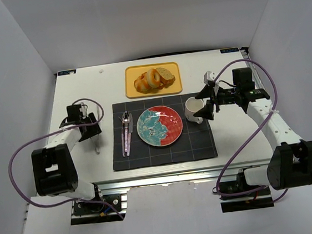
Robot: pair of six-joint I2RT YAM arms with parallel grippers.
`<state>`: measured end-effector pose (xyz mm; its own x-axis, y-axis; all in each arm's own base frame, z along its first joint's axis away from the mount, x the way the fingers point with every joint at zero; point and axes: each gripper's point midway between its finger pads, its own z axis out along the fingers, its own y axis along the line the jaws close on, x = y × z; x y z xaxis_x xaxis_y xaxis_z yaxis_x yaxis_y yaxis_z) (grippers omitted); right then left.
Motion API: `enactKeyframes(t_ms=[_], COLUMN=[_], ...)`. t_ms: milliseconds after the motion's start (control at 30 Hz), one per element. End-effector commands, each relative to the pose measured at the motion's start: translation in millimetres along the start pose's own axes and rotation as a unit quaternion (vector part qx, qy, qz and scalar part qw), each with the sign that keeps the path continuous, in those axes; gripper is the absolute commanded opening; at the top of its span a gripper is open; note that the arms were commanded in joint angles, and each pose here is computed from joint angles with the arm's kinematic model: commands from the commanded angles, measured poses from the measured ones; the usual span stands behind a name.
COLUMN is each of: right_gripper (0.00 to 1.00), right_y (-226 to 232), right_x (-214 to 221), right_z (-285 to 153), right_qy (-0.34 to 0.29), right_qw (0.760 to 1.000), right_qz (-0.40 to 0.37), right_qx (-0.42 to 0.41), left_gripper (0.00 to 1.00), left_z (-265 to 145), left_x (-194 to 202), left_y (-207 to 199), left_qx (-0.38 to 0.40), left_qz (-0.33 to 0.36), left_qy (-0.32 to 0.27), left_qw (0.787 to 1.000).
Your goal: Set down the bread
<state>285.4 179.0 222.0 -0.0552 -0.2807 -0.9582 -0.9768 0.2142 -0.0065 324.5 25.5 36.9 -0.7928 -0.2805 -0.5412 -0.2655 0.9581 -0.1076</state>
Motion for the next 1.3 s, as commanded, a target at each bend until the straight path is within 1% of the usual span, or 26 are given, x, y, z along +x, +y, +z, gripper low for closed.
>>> enactKeyframes(t_ms=[0,133,233,300,400,433,533,567,600,667,733,767,800,833,867,900,933,1000,1033,1100,1133,1200,1233,1267], right_gripper=[0.89,0.89,0.89,0.89,0.89,0.9,0.89,0.89,0.89,0.89,0.89,0.89,0.89,0.89,0.89,0.89,0.89,0.89,0.9,0.89,0.89,0.89,0.89,0.89], right_y=[-6,-8,-11,-12,-15,-16,-16,-16,-16,-16,-17,-17,-18,-18,-19,-20,-21,-21,-22,-22,-22,-21,-20,-19], right_x=[-7,-5,-4,-4,-4,-4,-5,-5,-5,-5,-6,-6,-7,-7,-8,-8,-9,-9,-10,-11,-12,-13,-13,-14], right_z=[0,1,2,3,3,3,3,2,2,1,-1,-1,-1,-1,-2,-2,-2,-3,-4,-5,-6,-7,-8,-8], right_qy=[-0.009,-0.008,-0.008,-0.008,-0.005,-0.005,-0.003,-0.002,0.0,0.001,0.001,0.001,0.0,0.0,-0.001,-0.002,-0.002,-0.004,-0.004,-0.007,-0.009,-0.013,-0.015,-0.016], right_qw=[1.0,1.0,1.0,1.0,1.0,1.0,1.0,1.0,1.0,1.0,1.0,1.0,1.0,1.0,1.0,1.0,1.0,1.0,0.999,0.999,0.999,0.999,0.999,0.999], right_qz=[-0.011,-0.003,0.002,0.005,0.007,0.008,0.006,0.005,0.004,0.0,-0.003,-0.003,-0.004,-0.005,-0.002,-0.002,-0.003,-0.005,-0.005,-0.006,-0.008,-0.009,-0.008,-0.008], right_qx=[0.004,0.004,0.006,0.005,0.007,0.008,0.01,0.011,0.013,0.016,0.02,0.021,0.024,0.025,0.027,0.028,0.029,0.03,0.032,0.032,0.032,0.031,0.03,0.029], left_gripper=[0.74,0.75,0.75,0.73,0.63,0.53,0.32,0.24,0.22,0.21,0.23,0.25,0.3,0.33,0.37,0.39,0.4,0.43,0.44,0.45,0.47,0.47,0.48,0.48], left_z=[0,13,19,22,25,25,19,15,6,-10,-43,-54,-76,-85,-100,-108,-113,-122,-133,-132,-141,-134,-140,-137], left_x=[-30,-11,-2,-1,5,5,2,-2,-13,-29,-63,-72,-90,-99,-109,-113,-108,-114,-117,-121,-127,-130,-138,-138], left_y=[-13,-10,-6,-4,1,1,0,-2,-6,-13,-36,-46,-73,-85,-110,-125,-151,-178,-199,-217,-230,-241,-251,-256], left_qx=[0.035,0.033,0.028,0.021,0.008,0.008,0.011,0.013,0.021,0.032,0.075,0.091,0.132,0.152,0.184,0.205,0.235,0.268,0.295,0.309,0.321,0.321,0.331,0.331], left_qz=[0.033,0.048,0.048,0.045,0.04,0.039,0.03,0.026,0.023,0.006,-0.011,-0.016,-0.024,-0.03,-0.024,-0.025,-0.023,-0.024,-0.025,-0.024,-0.017,-0.012,-0.008,-0.004], left_qy=[-0.036,-0.001,0.005,0.003,0.006,0.003,-0.008,-0.015,-0.036,-0.061,-0.114,-0.125,-0.149,-0.161,-0.175,-0.179,-0.169,-0.173,-0.172,-0.169,-0.176,-0.171,-0.177,-0.172], left_qw=[0.998,0.998,0.998,0.999,0.999,0.999,0.999,0.999,0.999,0.998,0.991,0.988,0.98,0.975,0.967,0.962,0.957,0.948,0.94,0.936,0.93,0.932,0.927,0.928])
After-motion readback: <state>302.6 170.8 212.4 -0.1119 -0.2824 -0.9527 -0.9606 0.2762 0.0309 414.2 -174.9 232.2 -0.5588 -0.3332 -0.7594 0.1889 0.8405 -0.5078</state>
